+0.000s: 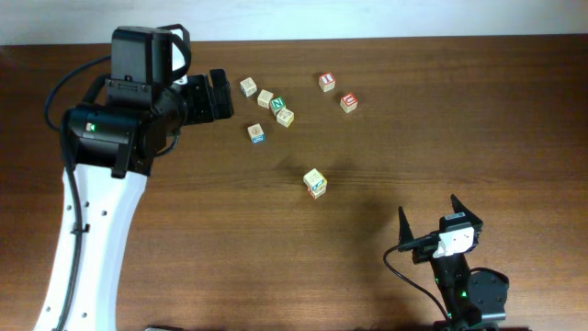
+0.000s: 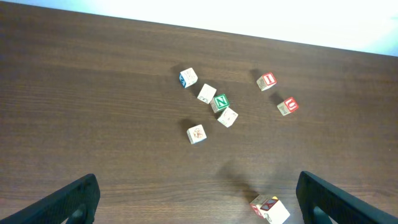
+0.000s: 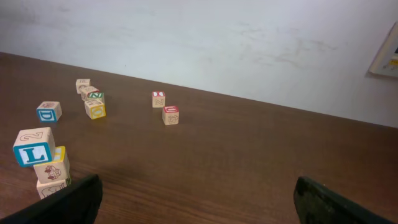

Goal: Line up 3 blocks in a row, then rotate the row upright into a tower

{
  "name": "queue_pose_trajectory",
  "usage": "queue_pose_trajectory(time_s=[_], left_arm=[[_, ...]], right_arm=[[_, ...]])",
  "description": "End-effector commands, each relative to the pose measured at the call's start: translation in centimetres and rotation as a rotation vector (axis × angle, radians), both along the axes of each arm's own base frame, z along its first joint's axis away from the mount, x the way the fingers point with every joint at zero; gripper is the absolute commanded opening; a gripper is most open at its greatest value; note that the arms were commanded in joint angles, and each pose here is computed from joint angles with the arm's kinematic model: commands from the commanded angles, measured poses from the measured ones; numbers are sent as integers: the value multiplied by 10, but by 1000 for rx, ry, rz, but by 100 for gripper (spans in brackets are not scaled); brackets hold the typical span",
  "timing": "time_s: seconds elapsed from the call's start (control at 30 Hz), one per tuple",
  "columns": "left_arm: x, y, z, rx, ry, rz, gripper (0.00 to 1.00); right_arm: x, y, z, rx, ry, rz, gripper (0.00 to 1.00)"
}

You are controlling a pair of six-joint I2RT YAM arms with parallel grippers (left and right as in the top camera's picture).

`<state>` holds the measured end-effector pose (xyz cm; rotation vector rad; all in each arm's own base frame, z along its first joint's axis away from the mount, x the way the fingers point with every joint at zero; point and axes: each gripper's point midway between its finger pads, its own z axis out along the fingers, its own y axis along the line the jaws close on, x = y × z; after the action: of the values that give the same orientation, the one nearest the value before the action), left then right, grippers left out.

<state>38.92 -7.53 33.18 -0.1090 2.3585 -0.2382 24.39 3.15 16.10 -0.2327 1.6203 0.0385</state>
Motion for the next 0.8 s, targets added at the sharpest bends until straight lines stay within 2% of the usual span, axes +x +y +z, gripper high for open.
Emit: queue_pose_trajectory(time_s=[0.0, 0.27, 0.37, 0.5, 0.7, 0.77], left_arm=[[-2, 3, 4, 13, -14, 1, 99], [-2, 4, 4, 19, -12, 5, 99], [-3, 17, -1, 73, -2, 56, 99], [-19, 31, -9, 129, -12, 90, 99], [-37, 25, -36, 241, -166, -100, 99], [-44, 27, -52, 239, -239, -96, 99]], right_arm=[[0, -3, -2, 10, 1, -16, 98], [0, -3, -2, 10, 1, -16, 98], [0, -3, -2, 10, 1, -16, 98], [0, -3, -2, 10, 1, -16, 98], [0, -3, -2, 10, 1, -16, 98], [0, -3, -2, 10, 1, -16, 98]])
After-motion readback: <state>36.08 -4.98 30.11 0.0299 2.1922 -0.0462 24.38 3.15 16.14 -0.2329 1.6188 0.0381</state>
